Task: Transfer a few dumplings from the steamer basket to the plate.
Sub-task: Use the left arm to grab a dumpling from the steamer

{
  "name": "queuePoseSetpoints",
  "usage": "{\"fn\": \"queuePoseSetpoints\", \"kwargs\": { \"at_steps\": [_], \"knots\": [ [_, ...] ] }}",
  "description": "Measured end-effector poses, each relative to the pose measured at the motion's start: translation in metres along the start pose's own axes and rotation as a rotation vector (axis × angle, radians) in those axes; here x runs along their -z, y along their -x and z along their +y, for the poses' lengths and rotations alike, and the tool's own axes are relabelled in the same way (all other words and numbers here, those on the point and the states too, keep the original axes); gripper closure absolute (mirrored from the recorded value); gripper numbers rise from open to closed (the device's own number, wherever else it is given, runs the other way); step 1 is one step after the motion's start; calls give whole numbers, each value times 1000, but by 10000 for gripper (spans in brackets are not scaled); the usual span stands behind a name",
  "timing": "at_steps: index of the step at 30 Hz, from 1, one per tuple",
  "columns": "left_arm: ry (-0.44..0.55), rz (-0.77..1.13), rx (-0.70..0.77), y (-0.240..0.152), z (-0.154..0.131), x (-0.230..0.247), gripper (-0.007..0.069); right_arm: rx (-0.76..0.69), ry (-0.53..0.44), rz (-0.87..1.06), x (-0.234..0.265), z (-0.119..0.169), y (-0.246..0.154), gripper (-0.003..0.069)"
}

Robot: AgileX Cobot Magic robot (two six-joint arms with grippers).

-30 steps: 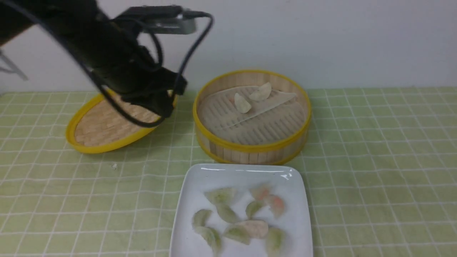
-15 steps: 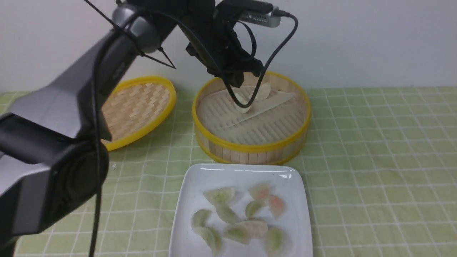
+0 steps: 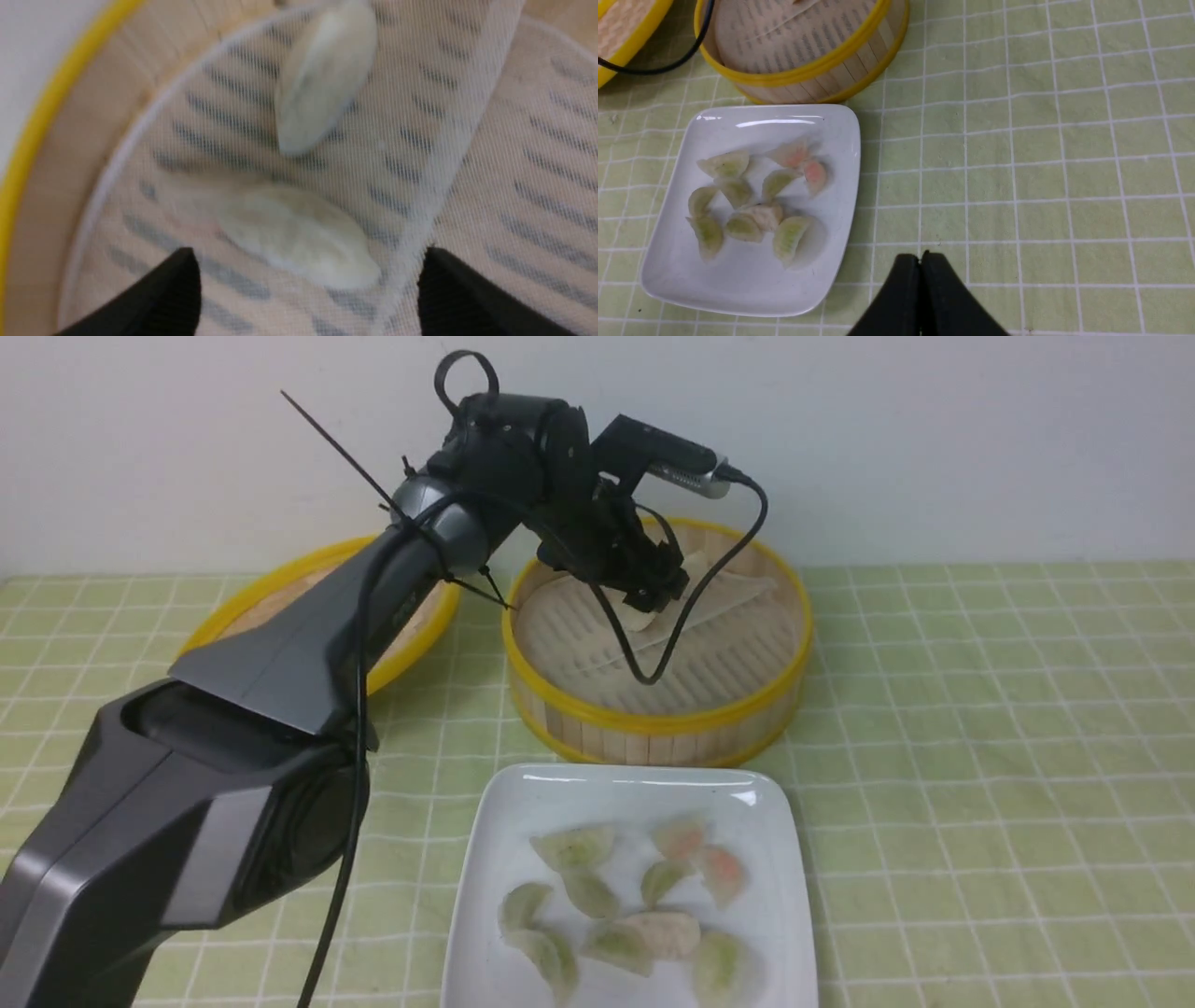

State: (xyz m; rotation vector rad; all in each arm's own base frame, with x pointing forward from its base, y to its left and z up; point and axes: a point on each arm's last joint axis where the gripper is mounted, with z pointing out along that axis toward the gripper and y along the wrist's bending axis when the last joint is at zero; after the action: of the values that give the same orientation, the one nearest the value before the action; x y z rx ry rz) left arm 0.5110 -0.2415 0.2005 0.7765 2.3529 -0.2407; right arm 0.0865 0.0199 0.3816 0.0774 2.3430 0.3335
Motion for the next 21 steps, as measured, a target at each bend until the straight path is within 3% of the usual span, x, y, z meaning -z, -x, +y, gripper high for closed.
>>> {"fn": "queuePoseSetpoints", "kwargs": {
  "at_steps": [7,16,21],
  "knots": [
    [-4,13,-172,-8,0,-16,37,-1,3,1,0,0,0,673],
    [-19,42,-281,-20,1,-34,48,-11,27,4,0,2,0,673],
    [-29,52,-286,-22,0,-35,139,-16,39,4,0,4,0,673]
  ]
}}
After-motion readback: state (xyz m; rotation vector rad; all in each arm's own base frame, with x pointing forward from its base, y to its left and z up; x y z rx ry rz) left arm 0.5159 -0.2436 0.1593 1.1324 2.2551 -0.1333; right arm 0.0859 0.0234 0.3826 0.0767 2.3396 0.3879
